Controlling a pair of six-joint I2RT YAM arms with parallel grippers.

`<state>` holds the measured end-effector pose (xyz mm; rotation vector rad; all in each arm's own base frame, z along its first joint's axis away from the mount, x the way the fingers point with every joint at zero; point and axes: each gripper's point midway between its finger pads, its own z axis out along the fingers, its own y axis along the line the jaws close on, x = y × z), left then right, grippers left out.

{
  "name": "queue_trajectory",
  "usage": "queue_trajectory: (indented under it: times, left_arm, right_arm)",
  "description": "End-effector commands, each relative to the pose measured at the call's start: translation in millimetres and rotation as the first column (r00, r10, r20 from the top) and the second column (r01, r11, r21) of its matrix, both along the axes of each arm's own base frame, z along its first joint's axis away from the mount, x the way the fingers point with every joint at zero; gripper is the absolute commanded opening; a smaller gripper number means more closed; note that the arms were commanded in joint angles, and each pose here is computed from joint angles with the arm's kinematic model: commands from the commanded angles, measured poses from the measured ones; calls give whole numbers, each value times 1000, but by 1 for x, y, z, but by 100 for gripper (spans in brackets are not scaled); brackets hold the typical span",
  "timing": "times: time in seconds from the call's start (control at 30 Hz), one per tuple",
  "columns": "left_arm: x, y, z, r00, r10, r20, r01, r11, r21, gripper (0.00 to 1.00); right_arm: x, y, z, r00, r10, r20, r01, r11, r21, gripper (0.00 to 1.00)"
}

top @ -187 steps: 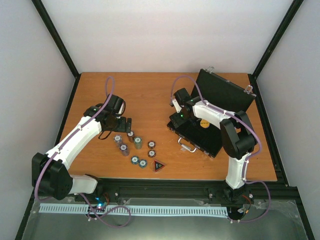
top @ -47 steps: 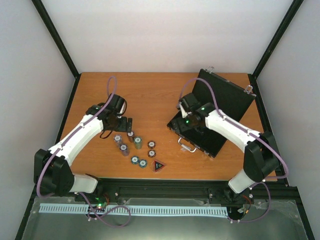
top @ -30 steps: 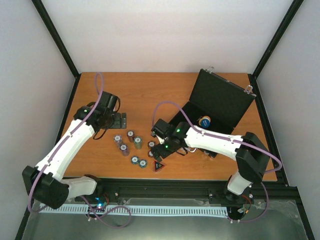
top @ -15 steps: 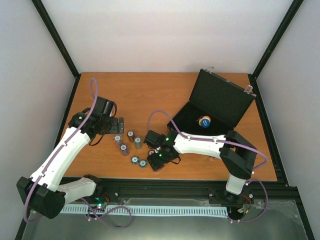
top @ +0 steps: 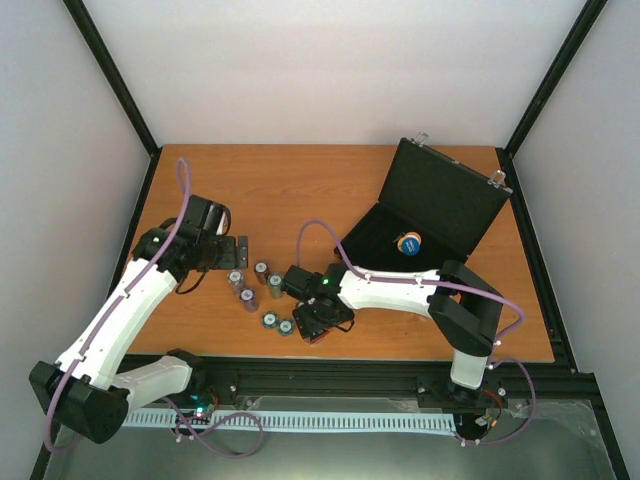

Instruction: Pack up texas hold em set

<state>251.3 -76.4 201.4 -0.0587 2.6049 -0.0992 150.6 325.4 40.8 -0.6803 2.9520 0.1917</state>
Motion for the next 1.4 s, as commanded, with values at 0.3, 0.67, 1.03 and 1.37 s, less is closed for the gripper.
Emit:
queue_trajectory:
  times: [0.3, 0.67, 1.03, 1.37]
  left_arm:
    - [-7, -2, 14, 998, -46, 40, 46, 999, -15, 100]
    - [-6, -4, 16, 997, -53, 50, 54, 998, -26, 100]
    - [-6, -4, 15, 998, -47, 50, 49, 998, -29, 100]
    - [-6, -4, 16, 998, -44, 53, 45, 999, -28, 100]
  right_arm:
    - [0, 16, -13, 997, -73, 30, 75, 996, -42, 85]
    - [-4, 6, -16, 996, -93, 18, 94, 993, -74, 78]
    - [-12, -1, -24, 996, -85, -10, 84, 994, -74, 66]
    - [-11, -8, -21, 996, -91, 5, 92, 991, -94, 52]
